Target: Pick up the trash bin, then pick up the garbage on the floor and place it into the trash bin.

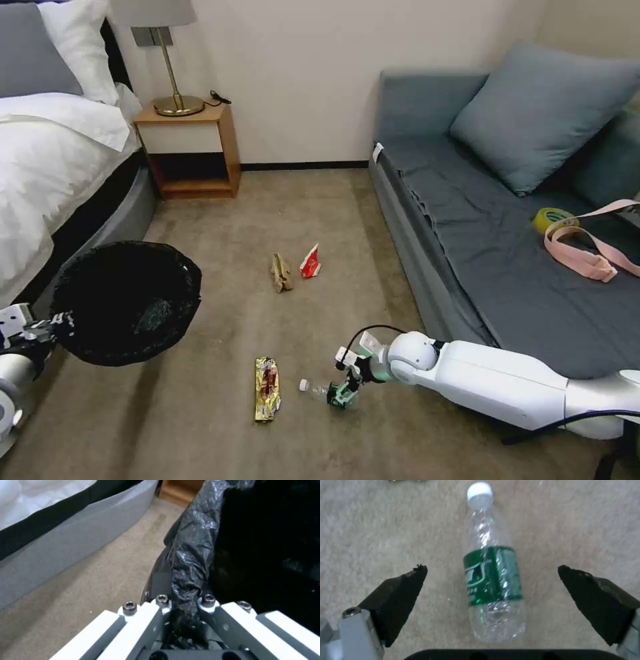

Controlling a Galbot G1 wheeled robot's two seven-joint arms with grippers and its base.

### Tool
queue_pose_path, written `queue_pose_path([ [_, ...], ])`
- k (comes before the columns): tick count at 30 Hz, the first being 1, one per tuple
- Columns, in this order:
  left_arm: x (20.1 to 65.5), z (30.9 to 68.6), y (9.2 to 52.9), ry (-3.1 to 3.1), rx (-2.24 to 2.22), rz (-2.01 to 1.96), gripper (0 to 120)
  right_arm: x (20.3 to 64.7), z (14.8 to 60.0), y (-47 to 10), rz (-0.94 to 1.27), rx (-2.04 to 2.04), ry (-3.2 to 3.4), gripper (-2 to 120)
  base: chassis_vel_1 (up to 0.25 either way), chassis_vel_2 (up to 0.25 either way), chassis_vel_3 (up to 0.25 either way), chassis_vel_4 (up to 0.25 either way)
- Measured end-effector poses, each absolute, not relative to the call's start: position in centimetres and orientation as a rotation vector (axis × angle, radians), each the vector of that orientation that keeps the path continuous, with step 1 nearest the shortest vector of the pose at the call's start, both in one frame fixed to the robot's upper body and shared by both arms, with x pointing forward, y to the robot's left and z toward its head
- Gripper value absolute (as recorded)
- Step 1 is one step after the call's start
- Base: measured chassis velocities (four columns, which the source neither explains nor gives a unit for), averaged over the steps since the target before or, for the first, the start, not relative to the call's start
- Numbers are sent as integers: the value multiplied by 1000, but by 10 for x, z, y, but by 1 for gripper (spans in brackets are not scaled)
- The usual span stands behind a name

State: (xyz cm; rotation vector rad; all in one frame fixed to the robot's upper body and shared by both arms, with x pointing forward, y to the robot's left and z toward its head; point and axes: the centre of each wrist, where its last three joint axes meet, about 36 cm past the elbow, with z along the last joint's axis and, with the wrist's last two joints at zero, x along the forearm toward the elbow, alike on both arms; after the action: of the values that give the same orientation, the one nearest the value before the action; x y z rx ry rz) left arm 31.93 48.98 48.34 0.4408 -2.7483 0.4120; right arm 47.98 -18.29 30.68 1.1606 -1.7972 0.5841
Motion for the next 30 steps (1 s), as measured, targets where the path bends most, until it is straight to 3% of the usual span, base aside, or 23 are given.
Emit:
queue_pose_path([
  [20, 320, 475, 495, -2742, 444, 424, 1, 474, 271, -177, 619, 1132, -1771, 99, 0, 0, 0, 0],
  [22, 320, 474, 496, -2742, 446, 424, 1, 474, 269, -177, 623, 1130, -1771, 96, 0, 0, 0, 0],
  [30, 323, 473, 496, -2741, 443, 428, 1, 471, 255, -178, 628, 1132, -1766, 64, 0, 0, 0, 0],
])
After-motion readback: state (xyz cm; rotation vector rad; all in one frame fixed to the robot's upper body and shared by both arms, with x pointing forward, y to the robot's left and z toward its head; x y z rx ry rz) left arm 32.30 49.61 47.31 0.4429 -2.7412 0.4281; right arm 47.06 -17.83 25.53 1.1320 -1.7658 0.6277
